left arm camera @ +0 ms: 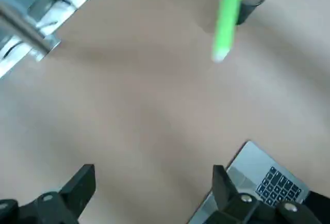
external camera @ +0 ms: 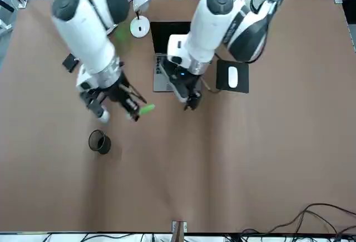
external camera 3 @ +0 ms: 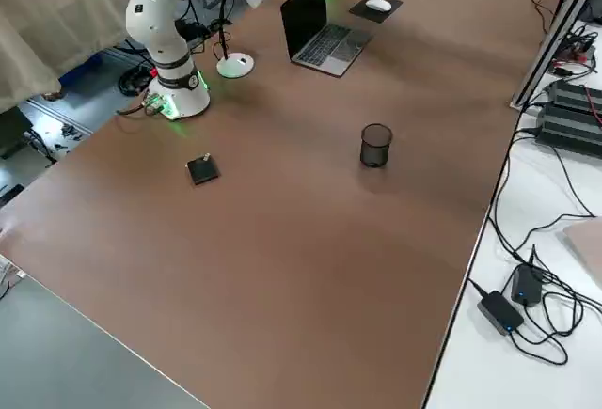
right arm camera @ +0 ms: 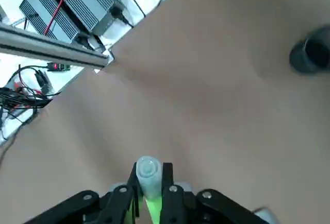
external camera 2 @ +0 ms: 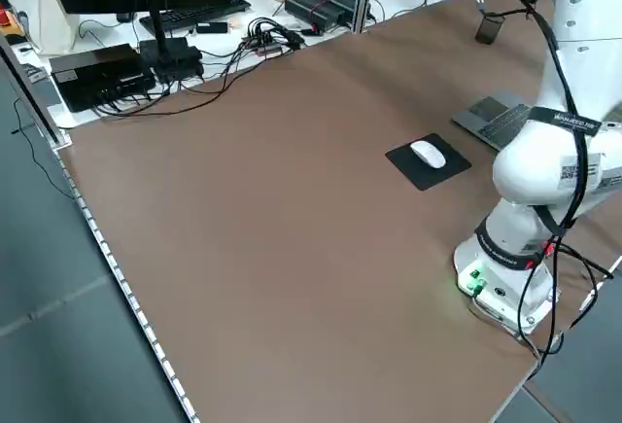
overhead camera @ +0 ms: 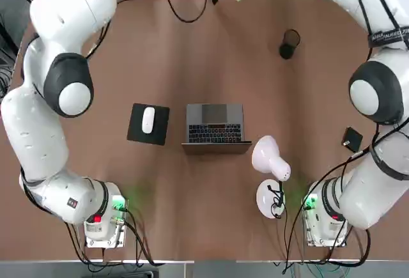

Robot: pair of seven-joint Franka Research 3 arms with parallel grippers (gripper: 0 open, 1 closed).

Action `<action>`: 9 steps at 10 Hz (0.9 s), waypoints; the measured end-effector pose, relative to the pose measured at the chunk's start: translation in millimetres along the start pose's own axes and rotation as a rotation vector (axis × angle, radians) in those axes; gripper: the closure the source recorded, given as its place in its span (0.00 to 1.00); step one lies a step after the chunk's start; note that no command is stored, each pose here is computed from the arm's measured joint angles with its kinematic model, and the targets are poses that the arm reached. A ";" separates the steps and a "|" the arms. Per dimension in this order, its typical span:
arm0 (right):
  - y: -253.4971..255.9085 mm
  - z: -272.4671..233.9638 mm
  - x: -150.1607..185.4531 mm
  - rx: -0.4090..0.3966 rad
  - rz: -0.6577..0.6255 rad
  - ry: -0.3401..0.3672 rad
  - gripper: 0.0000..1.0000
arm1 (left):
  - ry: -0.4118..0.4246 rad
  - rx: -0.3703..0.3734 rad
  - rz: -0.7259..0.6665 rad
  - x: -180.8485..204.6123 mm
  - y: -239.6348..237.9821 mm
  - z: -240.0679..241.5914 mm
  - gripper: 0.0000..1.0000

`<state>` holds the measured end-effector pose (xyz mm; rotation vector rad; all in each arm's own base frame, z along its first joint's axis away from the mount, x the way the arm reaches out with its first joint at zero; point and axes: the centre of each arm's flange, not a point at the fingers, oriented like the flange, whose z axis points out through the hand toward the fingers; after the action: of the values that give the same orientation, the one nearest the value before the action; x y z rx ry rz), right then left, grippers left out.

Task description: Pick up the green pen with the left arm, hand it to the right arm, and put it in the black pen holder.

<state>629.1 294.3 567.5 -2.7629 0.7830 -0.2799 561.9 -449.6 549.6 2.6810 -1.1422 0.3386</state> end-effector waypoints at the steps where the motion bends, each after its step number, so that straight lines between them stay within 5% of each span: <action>1: 23.5 -0.7 32.5 -0.016 -0.092 0.007 0.82 | -0.036 0.013 -0.107 -8.9 -21.8 -10.0 0.00; 4: 82.6 1.8 93.3 -0.055 -0.391 -0.029 0.82 | -0.181 0.075 -0.494 -50.6 -97.4 -40.7 0.00; 7: 121.3 29.7 118.2 -0.050 -0.574 -0.018 0.82 | -0.289 0.141 -0.650 -94.5 -145.0 -85.4 0.00; 9: 148.9 67.4 122.3 -0.042 -0.638 0.038 0.82 | -0.267 0.163 -0.733 -121.5 -189.8 -118.9 0.00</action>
<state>675.9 119.2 473.6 -2.9752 -0.1141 -0.4326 602.9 -205.2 608.8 3.1107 -0.1155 -0.0585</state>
